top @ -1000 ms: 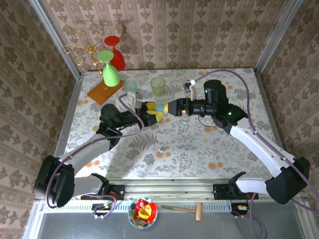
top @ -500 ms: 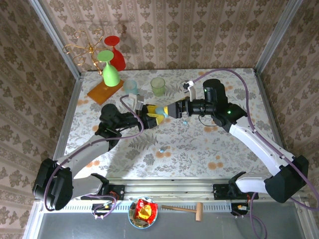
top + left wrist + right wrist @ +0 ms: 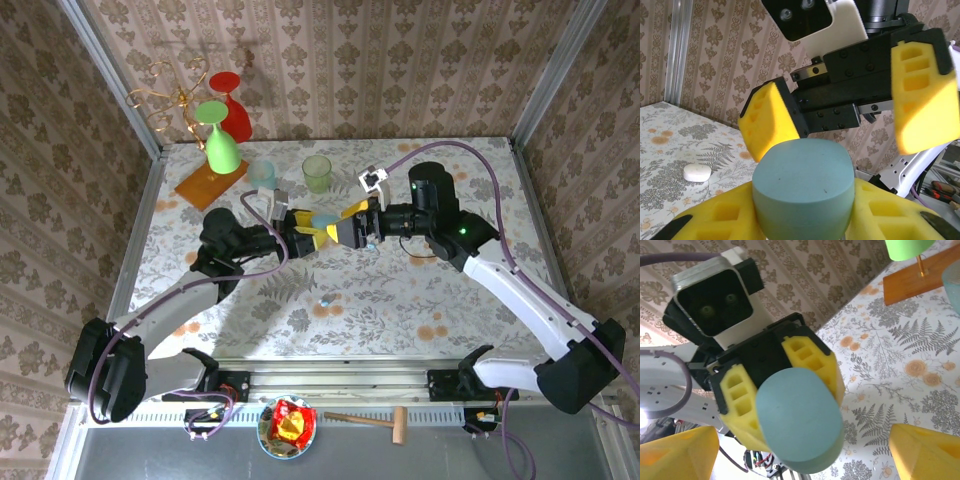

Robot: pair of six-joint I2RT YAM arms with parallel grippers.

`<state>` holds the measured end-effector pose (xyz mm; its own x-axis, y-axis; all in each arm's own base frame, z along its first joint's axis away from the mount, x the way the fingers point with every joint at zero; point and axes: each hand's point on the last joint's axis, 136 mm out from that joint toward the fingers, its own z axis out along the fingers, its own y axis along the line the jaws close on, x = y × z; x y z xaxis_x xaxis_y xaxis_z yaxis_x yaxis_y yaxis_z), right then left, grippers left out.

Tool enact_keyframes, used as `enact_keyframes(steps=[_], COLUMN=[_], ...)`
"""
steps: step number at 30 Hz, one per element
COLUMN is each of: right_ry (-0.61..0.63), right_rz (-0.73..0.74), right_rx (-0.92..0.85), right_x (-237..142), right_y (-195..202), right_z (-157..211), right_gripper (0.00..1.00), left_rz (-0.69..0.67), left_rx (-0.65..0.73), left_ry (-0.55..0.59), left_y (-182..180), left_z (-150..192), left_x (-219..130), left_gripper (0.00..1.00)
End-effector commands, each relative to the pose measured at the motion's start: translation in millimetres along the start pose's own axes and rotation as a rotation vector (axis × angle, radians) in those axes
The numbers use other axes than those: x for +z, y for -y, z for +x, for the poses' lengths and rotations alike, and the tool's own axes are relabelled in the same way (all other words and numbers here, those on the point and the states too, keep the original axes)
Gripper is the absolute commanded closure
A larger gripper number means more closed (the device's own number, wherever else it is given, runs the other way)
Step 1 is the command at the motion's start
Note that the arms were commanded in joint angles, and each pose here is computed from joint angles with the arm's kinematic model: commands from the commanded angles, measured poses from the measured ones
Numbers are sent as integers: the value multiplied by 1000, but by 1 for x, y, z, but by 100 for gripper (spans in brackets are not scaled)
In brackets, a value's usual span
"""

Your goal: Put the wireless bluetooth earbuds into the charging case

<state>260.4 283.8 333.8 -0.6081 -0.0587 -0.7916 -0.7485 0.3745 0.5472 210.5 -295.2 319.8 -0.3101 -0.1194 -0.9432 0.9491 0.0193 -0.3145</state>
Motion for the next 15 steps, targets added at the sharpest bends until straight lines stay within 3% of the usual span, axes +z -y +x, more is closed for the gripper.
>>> enact_keyframes(steps=[1,15], right_ry=[-20,23], right_rz=[1,219], right_rx=[-30,95], right_x=[-3,-1], right_y=[-3,43], right_z=[7,-5], right_gripper=[11,19], left_rz=[19,64], left_rx=[74,104], left_ry=[45,38], left_y=[8,22], left_z=[-23,-24], left_x=[0,0], left_gripper=[76,77])
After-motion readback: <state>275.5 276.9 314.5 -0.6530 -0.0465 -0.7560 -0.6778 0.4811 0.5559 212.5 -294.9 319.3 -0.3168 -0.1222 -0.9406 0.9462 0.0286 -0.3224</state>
